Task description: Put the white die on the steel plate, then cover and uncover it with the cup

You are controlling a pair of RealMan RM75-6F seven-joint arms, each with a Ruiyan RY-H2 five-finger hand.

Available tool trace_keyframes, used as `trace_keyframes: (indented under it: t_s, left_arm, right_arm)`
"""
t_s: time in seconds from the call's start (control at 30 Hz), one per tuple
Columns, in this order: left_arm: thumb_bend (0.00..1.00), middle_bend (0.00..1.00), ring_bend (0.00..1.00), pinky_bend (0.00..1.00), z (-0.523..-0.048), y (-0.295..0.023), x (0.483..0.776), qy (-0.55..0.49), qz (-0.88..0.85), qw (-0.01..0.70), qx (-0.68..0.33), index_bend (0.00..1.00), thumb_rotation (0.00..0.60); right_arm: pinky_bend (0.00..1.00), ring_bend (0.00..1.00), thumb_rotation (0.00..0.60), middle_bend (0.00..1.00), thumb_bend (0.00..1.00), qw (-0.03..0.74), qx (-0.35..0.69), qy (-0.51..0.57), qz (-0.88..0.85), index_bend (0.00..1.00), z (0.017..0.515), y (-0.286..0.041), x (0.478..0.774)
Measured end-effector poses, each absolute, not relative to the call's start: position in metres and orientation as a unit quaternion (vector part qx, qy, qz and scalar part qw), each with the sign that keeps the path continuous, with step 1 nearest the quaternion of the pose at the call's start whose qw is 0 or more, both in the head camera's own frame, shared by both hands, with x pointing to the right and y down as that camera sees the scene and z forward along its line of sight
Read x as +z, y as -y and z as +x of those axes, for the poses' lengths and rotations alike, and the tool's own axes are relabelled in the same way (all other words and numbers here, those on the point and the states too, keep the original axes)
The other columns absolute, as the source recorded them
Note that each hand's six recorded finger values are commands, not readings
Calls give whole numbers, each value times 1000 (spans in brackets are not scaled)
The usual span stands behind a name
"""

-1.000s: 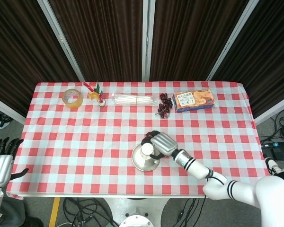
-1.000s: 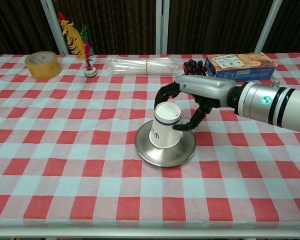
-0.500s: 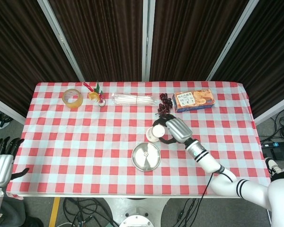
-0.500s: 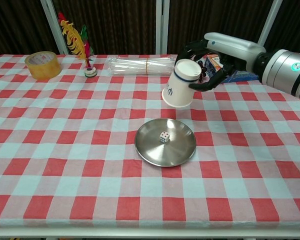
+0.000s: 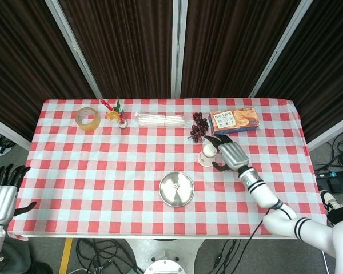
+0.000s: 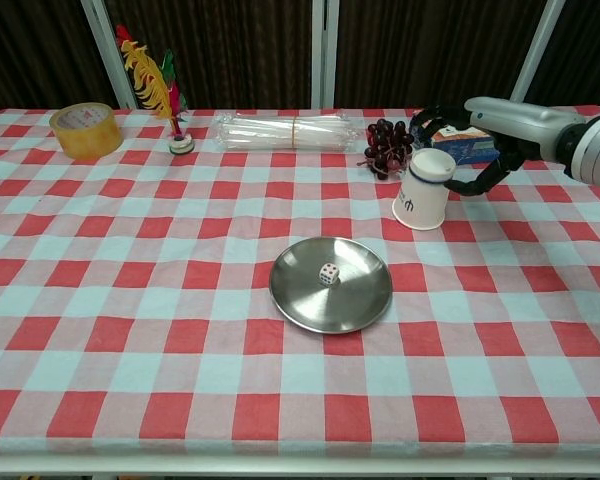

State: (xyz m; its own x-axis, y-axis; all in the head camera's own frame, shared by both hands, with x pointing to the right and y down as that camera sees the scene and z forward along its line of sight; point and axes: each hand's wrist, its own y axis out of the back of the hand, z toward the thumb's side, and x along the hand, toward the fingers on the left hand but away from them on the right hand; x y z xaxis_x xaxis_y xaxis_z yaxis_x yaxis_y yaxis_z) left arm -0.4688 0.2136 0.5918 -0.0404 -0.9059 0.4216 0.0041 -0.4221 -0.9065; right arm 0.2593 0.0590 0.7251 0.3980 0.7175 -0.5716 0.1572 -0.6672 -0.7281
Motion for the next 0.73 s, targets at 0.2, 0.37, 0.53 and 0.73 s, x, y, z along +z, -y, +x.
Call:
trace_keyframes:
  t_s: [0.2,0.37,0.53,0.73]
  left_arm:
    - [0,129,21,41,-469,-215,590,-393,-581,379,-604,142,600]
    - [0,129,22,40,-468,-216,588,-395,-578,386,-601,143,600]
    - [0,129,21,40,-464,-217,591,-395,-575,390,-601,142,600]
    - [0,129,22,38,-457,-213,597,-393,-574,394,-600,143,600]
  right_arm:
    - [56,0,600,129,275,317,458,339,-758,3,299,-57,682]
    - [57,1,600,159,281,358,470,374,-715,43,357,-76,630]
    - [58,1,600,153,280,374,495,401,-674,48,408,-128,593]
    - [57,1,600,147,282,367,505,432,-651,48,435,-185,566]
